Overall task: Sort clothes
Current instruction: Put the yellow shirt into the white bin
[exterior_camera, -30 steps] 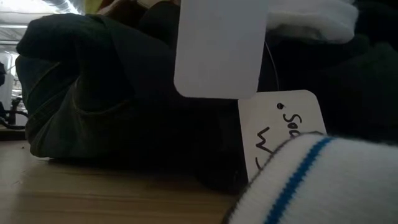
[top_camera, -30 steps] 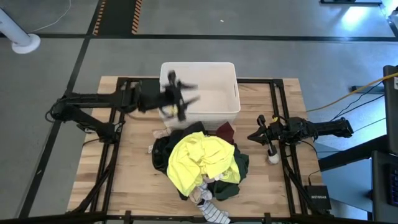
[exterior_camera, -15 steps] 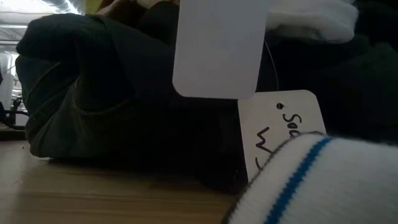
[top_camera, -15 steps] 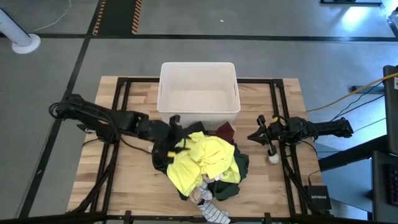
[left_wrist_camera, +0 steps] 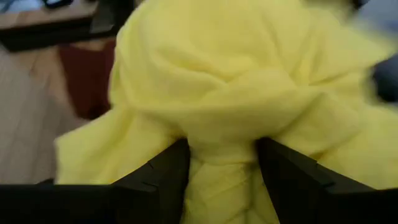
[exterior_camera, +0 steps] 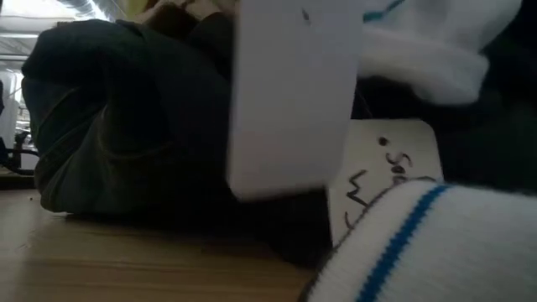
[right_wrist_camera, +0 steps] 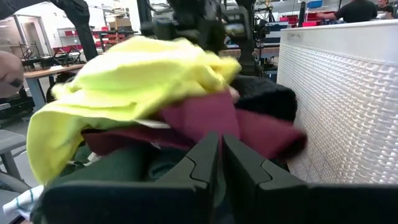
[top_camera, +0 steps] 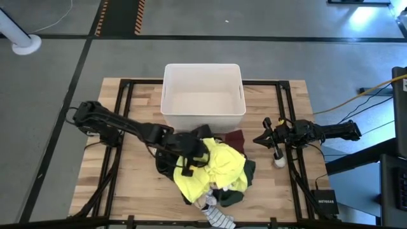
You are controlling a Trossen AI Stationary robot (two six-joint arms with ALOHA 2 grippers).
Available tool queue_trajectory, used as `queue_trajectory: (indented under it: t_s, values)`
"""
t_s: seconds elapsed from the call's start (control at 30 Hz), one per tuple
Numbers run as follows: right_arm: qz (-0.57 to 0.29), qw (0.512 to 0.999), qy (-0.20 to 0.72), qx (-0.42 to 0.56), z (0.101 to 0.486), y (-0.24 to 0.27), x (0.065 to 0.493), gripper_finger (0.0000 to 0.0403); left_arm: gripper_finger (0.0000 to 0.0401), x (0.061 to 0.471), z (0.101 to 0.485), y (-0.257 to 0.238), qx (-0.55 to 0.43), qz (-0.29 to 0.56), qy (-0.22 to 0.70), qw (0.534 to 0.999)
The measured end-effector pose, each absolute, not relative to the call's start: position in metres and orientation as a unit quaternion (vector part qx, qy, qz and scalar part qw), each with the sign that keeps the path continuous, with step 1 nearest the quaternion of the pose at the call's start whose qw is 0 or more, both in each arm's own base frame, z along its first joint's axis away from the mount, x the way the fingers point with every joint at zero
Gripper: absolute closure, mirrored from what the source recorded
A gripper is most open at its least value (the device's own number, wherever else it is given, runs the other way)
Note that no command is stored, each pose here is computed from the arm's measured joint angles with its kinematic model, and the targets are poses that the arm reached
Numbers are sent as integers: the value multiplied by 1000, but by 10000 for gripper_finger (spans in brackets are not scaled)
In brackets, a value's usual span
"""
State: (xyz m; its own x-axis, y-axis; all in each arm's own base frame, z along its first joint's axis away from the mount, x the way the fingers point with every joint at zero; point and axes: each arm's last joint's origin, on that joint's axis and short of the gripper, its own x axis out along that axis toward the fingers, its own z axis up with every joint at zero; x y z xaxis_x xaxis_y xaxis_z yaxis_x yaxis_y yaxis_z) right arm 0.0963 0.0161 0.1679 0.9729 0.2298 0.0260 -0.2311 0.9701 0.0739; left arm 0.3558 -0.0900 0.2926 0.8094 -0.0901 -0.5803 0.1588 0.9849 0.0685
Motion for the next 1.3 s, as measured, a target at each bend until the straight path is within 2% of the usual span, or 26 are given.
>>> queue_trajectory:
  t_s: [0.17, 0.27, 0.4, 0.6, 0.67, 0.87, 1.1, 1.3]
  values:
    - [116, 992, -9, 38, 168, 16, 96, 363, 217, 366, 278, -82, 65, -32, 321, 944]
    - [116, 992, -9, 38, 168, 16, 96, 363, 231, 367, 277, -80, 68, -28, 321, 944]
    - [116, 992, -9, 38, 168, 16, 96, 363, 276, 368, 282, -80, 69, -27, 298, 952]
    - [116, 992, -8, 38, 168, 16, 96, 363, 371, 370, 286, -83, 99, -39, 275, 956]
    - [116, 992, -9, 38, 168, 16, 96, 363, 389, 371, 287, -83, 103, -39, 267, 957]
    - [116, 992, -9, 38, 168, 16, 96, 363, 379, 373, 304, -85, 122, -44, 195, 972]
    - [116, 992, -8, 38, 168, 16, 96, 363, 394, 366, 339, -83, 143, -39, 88, 985]
    - [116, 992, -8, 38, 168, 16, 96, 363, 381, 357, 369, -77, 152, -18, -6, 988]
